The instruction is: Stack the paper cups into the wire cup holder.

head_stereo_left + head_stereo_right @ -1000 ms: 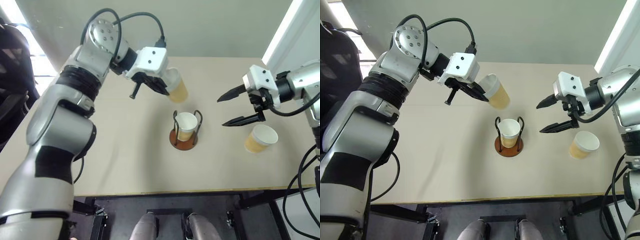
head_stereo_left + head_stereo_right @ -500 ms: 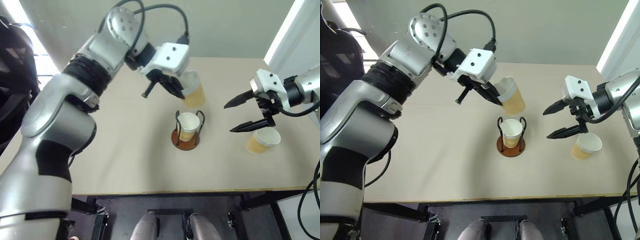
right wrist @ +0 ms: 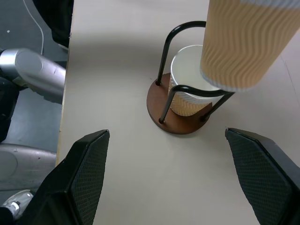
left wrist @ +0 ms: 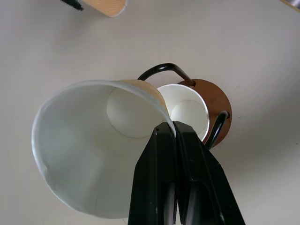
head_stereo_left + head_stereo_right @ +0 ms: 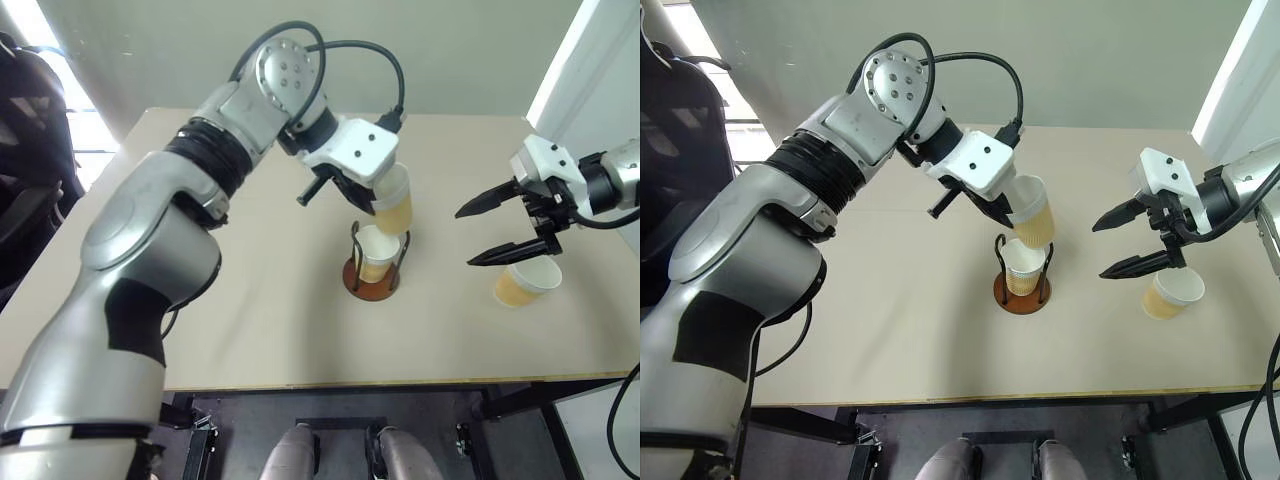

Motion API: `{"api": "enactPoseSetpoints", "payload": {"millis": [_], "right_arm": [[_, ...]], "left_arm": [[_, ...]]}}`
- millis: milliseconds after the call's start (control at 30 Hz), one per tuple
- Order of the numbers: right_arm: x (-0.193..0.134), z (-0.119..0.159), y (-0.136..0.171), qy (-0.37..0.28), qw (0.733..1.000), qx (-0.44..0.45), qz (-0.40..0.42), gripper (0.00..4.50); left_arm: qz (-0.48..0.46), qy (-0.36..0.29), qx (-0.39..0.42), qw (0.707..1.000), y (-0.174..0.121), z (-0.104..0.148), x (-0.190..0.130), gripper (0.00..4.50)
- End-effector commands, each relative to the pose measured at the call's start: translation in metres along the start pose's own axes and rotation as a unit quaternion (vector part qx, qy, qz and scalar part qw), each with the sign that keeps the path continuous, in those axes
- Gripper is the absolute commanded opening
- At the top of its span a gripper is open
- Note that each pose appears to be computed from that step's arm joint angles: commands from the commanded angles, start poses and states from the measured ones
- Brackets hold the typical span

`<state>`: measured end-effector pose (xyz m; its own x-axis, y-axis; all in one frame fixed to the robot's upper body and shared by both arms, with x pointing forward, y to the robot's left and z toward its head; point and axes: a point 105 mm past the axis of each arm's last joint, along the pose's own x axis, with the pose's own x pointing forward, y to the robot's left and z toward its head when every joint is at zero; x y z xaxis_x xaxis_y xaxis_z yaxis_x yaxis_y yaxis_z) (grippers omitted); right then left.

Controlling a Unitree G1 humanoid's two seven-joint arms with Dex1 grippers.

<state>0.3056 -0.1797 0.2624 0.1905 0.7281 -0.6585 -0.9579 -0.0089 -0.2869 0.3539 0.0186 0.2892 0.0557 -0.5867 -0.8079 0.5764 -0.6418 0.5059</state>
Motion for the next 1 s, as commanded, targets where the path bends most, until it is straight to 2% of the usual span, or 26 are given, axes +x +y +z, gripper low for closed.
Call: {"api": "enactPoseSetpoints", "payload": {"millis": [33, 1000], "right_arm": [[-0.009, 0.010, 0.001, -0.003, 1.000, -0.019, -0.010, 4.07], [-0.009, 0.011, 0.000, 0.006, 1.000, -0.028, -0.012, 4.07]], "left_arm": [[-0.006, 0.015, 0.029, 0.999, 0.004, 0.007, -0.010, 0.02], [-0.049, 0.044, 0.053, 0.996, -0.012, -0.002, -0.003, 0.02]]}}
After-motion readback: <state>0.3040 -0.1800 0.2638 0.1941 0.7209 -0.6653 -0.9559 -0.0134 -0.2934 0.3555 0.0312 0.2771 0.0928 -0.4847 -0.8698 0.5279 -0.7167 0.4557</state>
